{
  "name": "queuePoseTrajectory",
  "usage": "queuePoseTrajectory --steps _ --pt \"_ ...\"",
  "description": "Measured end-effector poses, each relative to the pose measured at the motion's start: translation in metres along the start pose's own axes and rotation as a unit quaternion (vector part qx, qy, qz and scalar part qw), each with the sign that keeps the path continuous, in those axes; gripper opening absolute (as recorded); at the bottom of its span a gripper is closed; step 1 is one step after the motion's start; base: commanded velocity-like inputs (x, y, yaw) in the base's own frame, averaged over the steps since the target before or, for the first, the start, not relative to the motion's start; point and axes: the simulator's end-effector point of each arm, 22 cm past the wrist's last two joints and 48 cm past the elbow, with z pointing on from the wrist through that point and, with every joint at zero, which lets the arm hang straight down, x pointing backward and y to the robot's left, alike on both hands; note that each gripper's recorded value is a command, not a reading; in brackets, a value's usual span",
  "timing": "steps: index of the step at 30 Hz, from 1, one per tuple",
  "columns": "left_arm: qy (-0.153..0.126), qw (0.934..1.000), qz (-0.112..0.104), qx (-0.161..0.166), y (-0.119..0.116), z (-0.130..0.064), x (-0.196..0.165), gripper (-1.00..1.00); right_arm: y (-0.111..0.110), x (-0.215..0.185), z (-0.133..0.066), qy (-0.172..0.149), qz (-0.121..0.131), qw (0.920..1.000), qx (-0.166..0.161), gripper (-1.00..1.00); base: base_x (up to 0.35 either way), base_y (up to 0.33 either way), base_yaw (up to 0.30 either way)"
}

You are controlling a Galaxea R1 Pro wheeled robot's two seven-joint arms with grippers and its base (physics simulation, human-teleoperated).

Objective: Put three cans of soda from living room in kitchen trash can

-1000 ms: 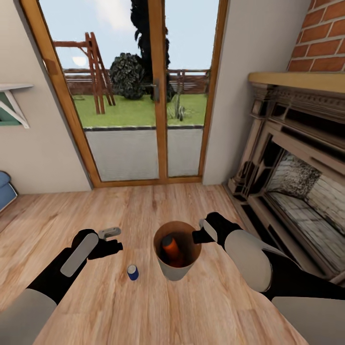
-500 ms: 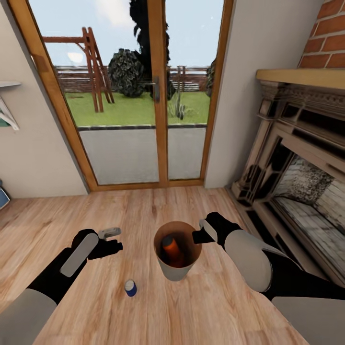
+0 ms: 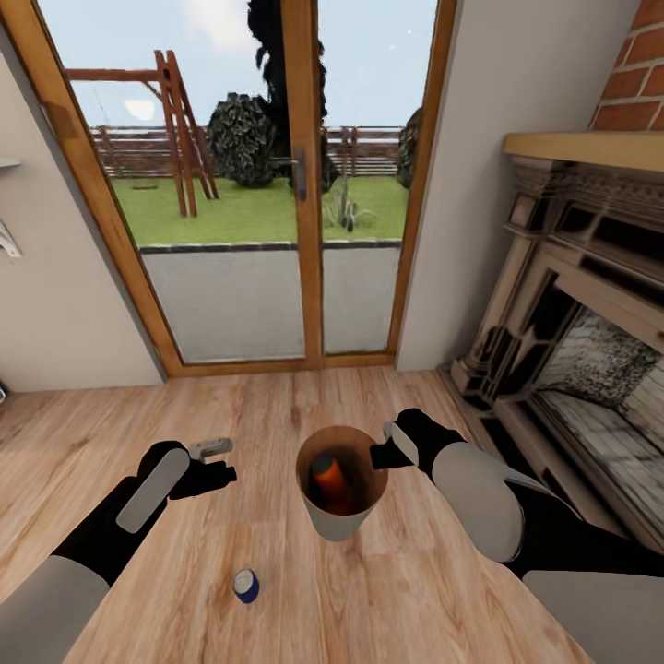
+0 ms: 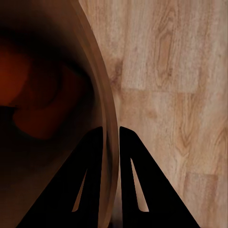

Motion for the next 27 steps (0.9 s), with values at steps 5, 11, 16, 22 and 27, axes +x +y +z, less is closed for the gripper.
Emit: queuePoseTrajectory --steps 5,11,16,22,27 --pt "0.000 1.0000 0.000 0.000 0.0000 0.0000 0.0000 1.00 0.0008 -0.0001 -0.0001 0.000 0.002 1.0000 -0.002 -1.00 0.229 0.013 0.000" --pt "0.000 1.0000 0.000 0.000 0.0000 0.0000 0.0000 1.00 -0.0009 0.0000 0.0000 0.000 -0.002 1.0000 0.002 -1.00 0.241 0.063 0.000" --pt "0.000 1.0000 0.000 0.000 0.0000 0.0000 0.0000 1.00 0.0005 -0.0001 0.0000 0.000 0.002 1.0000 -0.001 -1.00 0.256 0.146 0.000" --pt "0.000 1.0000 0.000 0.000 0.0000 0.0000 0.0000 1.00 -0.0004 -0.0001 0.0000 0.000 -0.001 1.0000 0.001 -1.00 0.221 0.161 0.000" --pt "-0.001 1.0000 0.000 0.000 -0.0004 -0.0002 -0.0003 1.00 0.0015 -0.0002 -0.0001 0.000 0.004 1.0000 -0.004 -1.00 0.085 0.080 0.000"
